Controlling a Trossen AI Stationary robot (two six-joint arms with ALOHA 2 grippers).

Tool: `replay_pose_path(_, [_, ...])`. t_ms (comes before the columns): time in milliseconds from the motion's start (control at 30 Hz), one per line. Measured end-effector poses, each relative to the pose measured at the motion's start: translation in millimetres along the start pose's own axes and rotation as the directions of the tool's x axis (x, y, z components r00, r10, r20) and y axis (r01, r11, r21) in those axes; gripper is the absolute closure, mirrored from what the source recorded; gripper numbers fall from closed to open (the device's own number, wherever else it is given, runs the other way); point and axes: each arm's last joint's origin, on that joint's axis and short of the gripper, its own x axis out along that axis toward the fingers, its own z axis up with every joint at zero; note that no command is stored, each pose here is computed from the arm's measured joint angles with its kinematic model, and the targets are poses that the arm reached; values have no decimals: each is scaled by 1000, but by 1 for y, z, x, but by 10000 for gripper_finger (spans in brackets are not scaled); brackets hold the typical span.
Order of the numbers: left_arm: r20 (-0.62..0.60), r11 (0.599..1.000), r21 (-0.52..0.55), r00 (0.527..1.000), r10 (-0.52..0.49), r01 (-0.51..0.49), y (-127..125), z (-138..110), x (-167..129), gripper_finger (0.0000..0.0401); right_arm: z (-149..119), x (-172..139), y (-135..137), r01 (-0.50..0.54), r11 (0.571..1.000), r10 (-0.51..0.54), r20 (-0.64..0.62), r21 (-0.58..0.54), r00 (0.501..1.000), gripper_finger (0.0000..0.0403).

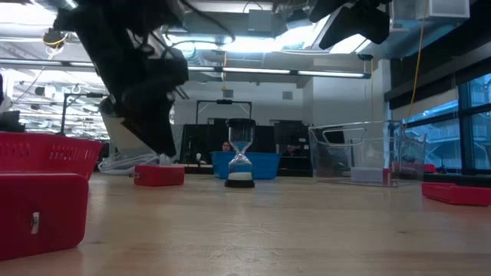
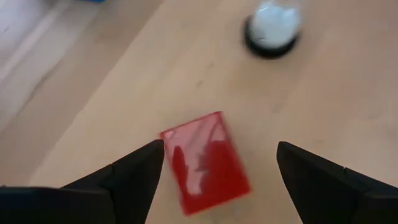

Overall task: Pick & Place Office items
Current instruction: Put the top-left red charger adapter into the transparent bin

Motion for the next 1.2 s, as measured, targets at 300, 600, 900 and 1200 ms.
replay_pose_path(300, [-56,998,-38,997,55,-58,7,-1,18,90,0,0,0,0,1000,0,0,-27,1000,131])
replay_pose_path(600, [-154,998,-62,988,9,-18,2,-9,30,96,0,0,0,1,1000,-1,0,-31,1000,131])
replay_pose_path(900, [-150,999,-45,989,8,-15,1,-9,30,185,0,0,0,1,1000,-1,1,-31,1000,131])
replay_pose_path(1200, [-108,992,-38,987,-120,117,2,2,3,185,0,0,0,3,999,-3,4,-38,1000,131])
